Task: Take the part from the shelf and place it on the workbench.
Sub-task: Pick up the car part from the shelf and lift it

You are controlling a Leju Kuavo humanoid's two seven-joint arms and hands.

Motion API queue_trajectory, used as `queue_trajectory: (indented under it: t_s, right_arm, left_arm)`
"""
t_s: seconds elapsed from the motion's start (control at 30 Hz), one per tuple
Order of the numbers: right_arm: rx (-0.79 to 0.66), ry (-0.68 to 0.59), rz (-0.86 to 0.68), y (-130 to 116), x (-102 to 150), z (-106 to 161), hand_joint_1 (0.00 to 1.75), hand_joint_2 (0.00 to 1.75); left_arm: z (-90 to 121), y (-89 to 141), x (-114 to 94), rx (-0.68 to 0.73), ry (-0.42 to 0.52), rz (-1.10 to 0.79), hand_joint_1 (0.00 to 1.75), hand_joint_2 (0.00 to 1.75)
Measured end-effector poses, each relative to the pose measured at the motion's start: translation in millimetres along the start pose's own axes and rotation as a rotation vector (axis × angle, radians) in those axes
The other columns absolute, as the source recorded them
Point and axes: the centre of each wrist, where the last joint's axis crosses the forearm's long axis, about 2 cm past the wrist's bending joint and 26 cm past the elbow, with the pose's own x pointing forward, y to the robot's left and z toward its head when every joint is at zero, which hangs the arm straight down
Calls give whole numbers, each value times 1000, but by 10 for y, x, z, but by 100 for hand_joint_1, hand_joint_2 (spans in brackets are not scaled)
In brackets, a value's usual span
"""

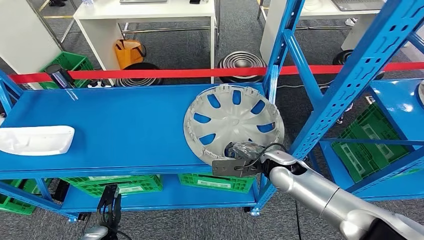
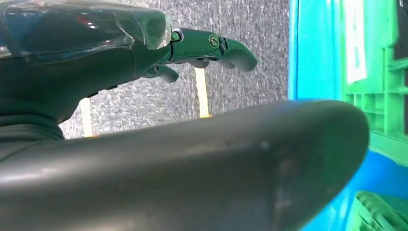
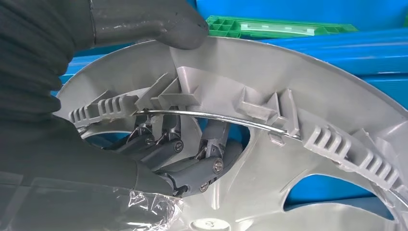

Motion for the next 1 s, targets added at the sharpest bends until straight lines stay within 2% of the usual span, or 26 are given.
queue_trajectory:
  t_s: [0.27,0.67,0.83,1.0]
  right_arm:
    - [-16,19,-25,42,-92,25,175,175]
    - [-77,22,-70,-47,-158,82,175,175]
    - [-121,-34,-93,-62,-98,114,175,175]
    - [-205,-123,-102,-198,71,179,175,175]
  left_arm:
    - [3,-37,13,-10,-2,-4,0,0]
    - [16,-90,-44,-48,0,-17,0,0]
    - [26,-103,-116,-54,9,-28,0,0]
    - [30,-124,-126,-60,2,-29,0,0]
